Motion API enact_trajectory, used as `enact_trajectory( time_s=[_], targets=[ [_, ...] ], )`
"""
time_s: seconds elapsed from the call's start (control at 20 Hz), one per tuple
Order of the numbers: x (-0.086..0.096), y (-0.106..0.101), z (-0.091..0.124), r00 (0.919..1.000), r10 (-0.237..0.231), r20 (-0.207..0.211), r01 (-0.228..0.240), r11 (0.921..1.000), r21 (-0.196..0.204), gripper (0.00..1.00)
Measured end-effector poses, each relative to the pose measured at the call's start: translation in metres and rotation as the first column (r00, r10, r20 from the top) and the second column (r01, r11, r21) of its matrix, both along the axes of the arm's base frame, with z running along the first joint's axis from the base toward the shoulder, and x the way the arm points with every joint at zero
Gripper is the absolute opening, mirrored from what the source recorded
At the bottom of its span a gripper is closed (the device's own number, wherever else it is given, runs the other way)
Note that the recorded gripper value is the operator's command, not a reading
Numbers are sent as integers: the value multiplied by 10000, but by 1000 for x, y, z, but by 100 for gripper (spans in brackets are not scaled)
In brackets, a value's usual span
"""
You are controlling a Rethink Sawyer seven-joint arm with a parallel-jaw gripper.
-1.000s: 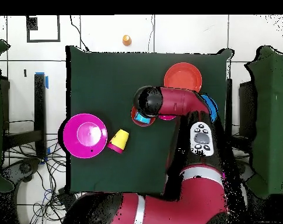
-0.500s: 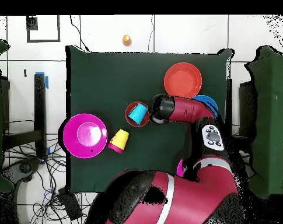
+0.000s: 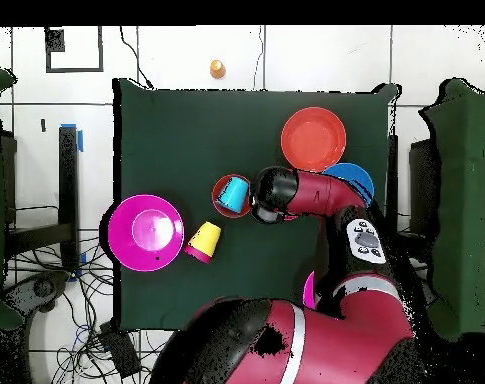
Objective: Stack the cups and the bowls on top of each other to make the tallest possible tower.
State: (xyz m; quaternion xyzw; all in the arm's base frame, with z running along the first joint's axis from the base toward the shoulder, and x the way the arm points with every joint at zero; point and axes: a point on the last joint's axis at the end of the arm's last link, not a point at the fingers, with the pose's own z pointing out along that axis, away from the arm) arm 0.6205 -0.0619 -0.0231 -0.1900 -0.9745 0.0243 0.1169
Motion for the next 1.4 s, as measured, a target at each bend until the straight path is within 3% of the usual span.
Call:
enact_trajectory(
  time_s=[0.05,0.1,0.25,0.45,0.85,0.9,1.4],
  targets=[
    [0,3,9,9999,-10,-139,11,10000,71,100],
    [2,8,29,9995,-43,-297,49,9997,221,0],
    [4,10,34,9996,-45,-287,53,9997,255,0],
    [16,14,53,10000,-31,51,30,9994,346,0],
    [23,19,62,9996,37,265,-47,9991,413,0],
    [24,21,62,9996,51,282,-64,9989,455,100],
    [27,24,62,9991,87,404,-109,9985,543,100]
  ],
)
